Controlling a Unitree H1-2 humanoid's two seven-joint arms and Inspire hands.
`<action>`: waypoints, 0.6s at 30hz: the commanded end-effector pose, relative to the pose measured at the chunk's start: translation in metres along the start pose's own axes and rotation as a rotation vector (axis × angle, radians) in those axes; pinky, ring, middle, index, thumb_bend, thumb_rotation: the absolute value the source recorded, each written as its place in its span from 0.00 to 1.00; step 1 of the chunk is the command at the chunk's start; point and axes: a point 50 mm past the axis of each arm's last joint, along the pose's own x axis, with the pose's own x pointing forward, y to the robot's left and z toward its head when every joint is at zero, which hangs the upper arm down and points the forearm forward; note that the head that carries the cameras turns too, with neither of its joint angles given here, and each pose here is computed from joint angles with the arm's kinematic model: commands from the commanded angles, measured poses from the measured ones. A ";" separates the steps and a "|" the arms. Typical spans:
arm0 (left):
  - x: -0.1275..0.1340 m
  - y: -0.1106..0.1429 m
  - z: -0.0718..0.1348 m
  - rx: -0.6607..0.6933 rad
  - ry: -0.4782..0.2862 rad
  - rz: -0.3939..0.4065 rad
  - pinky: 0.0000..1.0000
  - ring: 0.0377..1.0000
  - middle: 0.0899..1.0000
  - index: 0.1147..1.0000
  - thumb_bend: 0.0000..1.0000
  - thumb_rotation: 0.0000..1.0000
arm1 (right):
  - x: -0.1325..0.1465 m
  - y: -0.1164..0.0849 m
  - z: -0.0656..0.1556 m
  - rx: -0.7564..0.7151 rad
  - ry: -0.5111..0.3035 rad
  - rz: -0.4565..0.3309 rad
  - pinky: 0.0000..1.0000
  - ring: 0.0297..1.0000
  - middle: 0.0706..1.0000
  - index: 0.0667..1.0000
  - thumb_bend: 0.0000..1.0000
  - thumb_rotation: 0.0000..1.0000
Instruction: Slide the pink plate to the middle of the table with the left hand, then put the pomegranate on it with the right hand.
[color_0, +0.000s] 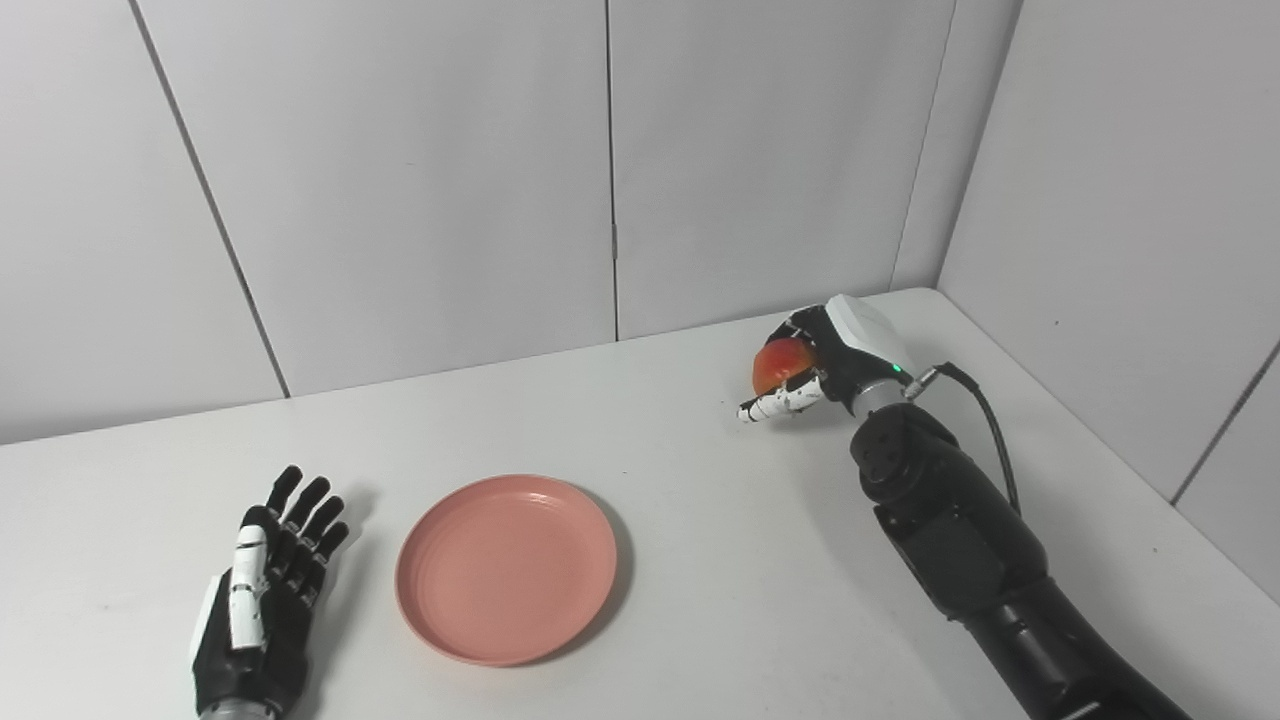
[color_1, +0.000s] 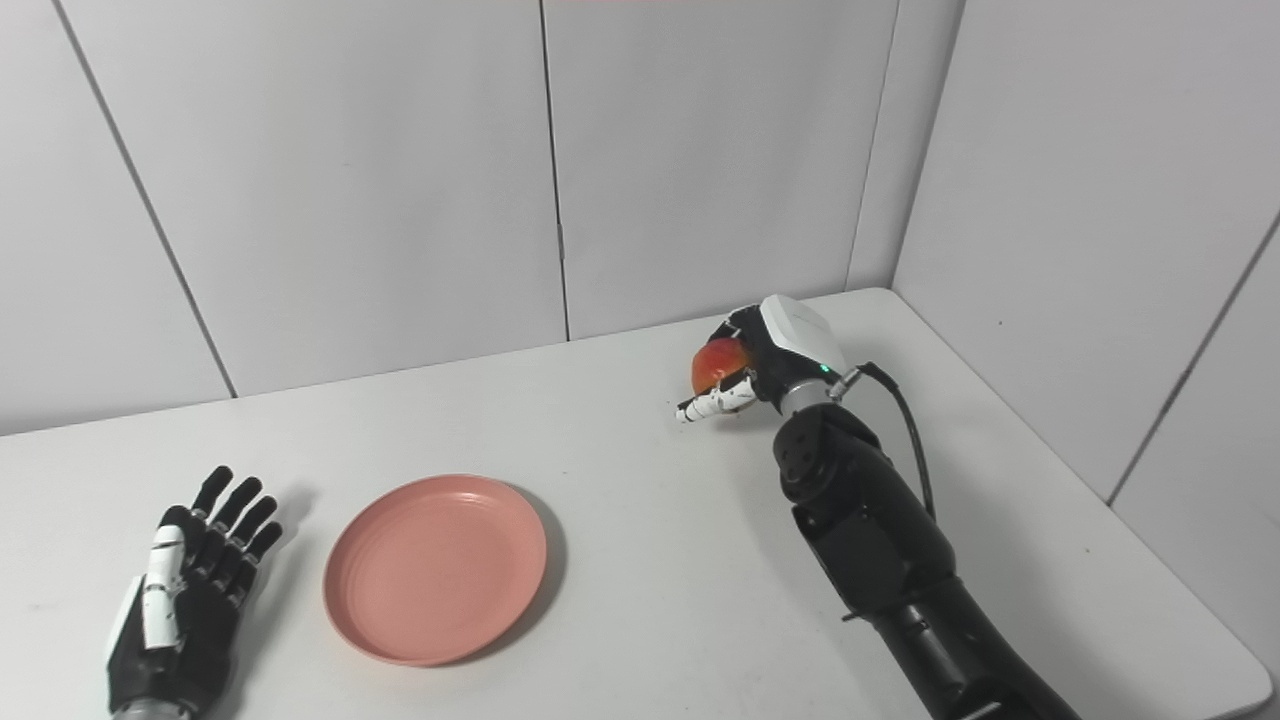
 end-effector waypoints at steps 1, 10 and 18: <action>-0.005 -0.002 -0.015 0.000 0.083 0.020 0.92 0.91 0.91 0.91 0.37 1.00 | 0.001 -0.023 0.022 -0.007 -0.072 -0.074 0.30 0.35 0.39 0.45 0.50 0.14; -0.004 -0.014 -0.019 0.022 0.083 0.020 0.91 0.91 0.91 0.90 0.38 1.00 | -0.020 -0.022 0.062 -0.004 -0.218 -0.066 0.25 0.31 0.36 0.45 0.50 0.14; -0.002 -0.028 -0.023 0.047 0.091 0.030 0.90 0.90 0.90 0.89 0.38 1.00 | -0.039 -0.007 0.095 0.028 -0.322 -0.009 0.25 0.31 0.35 0.45 0.50 0.14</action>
